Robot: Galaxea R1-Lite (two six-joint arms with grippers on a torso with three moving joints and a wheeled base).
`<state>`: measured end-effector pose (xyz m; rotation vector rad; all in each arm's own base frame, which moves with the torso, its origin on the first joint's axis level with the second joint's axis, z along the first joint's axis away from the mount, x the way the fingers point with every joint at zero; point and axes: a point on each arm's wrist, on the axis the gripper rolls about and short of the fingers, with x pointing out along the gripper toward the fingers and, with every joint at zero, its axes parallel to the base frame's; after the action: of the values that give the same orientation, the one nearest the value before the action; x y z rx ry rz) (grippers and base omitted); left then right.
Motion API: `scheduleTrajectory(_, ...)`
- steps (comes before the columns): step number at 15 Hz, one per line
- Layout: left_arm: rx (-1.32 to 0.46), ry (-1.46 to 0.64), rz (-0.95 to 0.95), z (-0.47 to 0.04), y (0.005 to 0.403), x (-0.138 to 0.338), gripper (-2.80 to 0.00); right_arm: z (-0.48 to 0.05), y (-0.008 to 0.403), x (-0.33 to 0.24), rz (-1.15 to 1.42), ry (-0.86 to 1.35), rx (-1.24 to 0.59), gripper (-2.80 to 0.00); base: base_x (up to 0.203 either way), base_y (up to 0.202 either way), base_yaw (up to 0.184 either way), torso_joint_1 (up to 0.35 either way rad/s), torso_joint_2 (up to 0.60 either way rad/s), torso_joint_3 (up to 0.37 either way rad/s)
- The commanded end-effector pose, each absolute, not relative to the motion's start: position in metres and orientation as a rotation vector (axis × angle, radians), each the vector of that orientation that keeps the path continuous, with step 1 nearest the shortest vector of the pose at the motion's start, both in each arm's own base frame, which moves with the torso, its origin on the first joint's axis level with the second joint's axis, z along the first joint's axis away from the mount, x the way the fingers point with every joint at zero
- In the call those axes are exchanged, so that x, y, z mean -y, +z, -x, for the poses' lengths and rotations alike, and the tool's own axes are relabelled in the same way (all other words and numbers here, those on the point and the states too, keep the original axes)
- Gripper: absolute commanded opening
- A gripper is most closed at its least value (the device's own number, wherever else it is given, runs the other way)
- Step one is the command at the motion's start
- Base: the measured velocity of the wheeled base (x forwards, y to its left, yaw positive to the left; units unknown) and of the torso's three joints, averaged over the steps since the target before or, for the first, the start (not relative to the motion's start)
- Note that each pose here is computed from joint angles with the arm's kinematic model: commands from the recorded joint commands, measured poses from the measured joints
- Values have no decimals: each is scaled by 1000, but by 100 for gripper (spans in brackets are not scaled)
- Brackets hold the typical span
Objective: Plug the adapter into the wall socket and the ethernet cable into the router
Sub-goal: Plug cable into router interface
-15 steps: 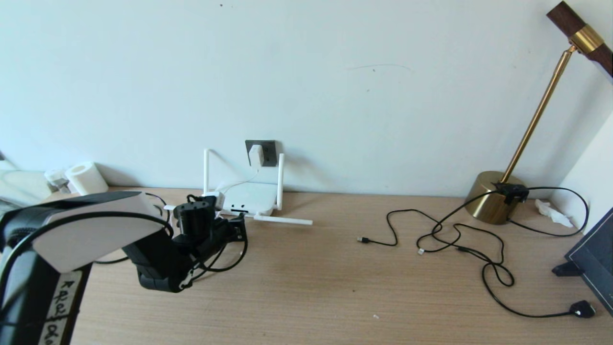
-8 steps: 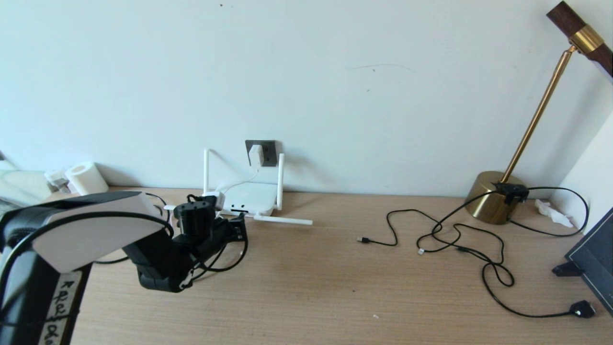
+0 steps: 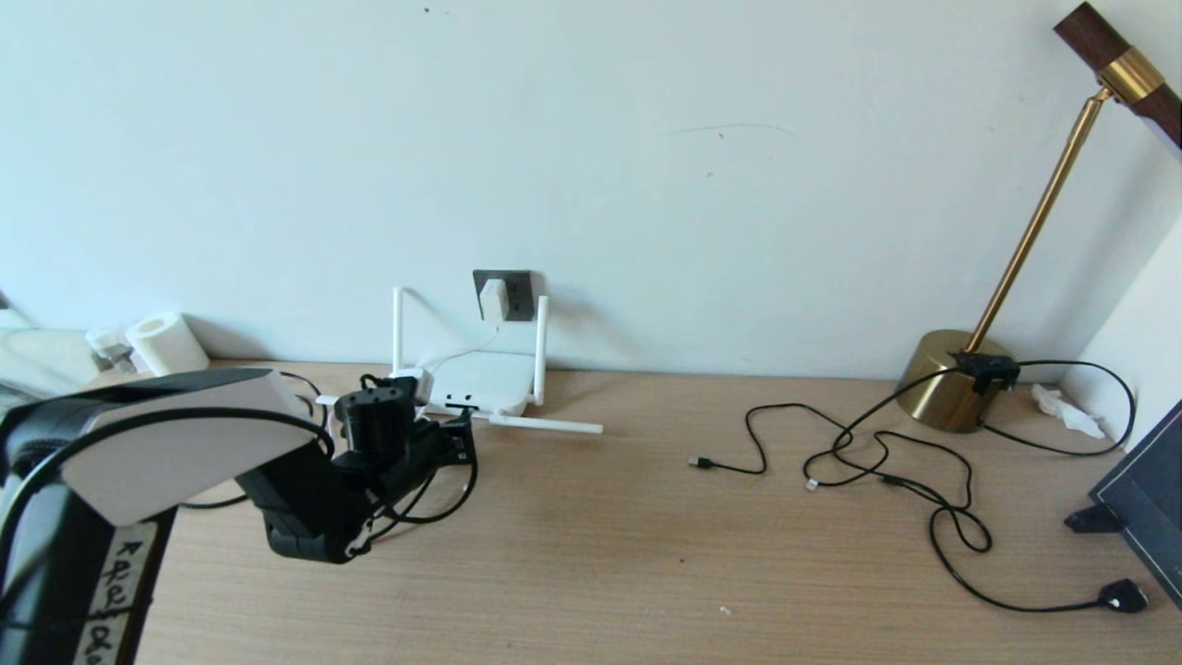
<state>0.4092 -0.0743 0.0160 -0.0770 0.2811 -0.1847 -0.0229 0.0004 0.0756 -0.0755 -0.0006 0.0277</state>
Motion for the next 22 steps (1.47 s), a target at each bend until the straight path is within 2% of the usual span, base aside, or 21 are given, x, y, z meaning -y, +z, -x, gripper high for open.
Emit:
scheduleTrajectory(1,-273,-185,80,-409,18,74,-280,23,75,0,77,29,-2,0,0,0,0,0,0,0)
scheduleTrajectory(22,-269,-185,79,-411,18,74,-280,23,76,0,77,29,0,0,0,0,0,0,0,0)
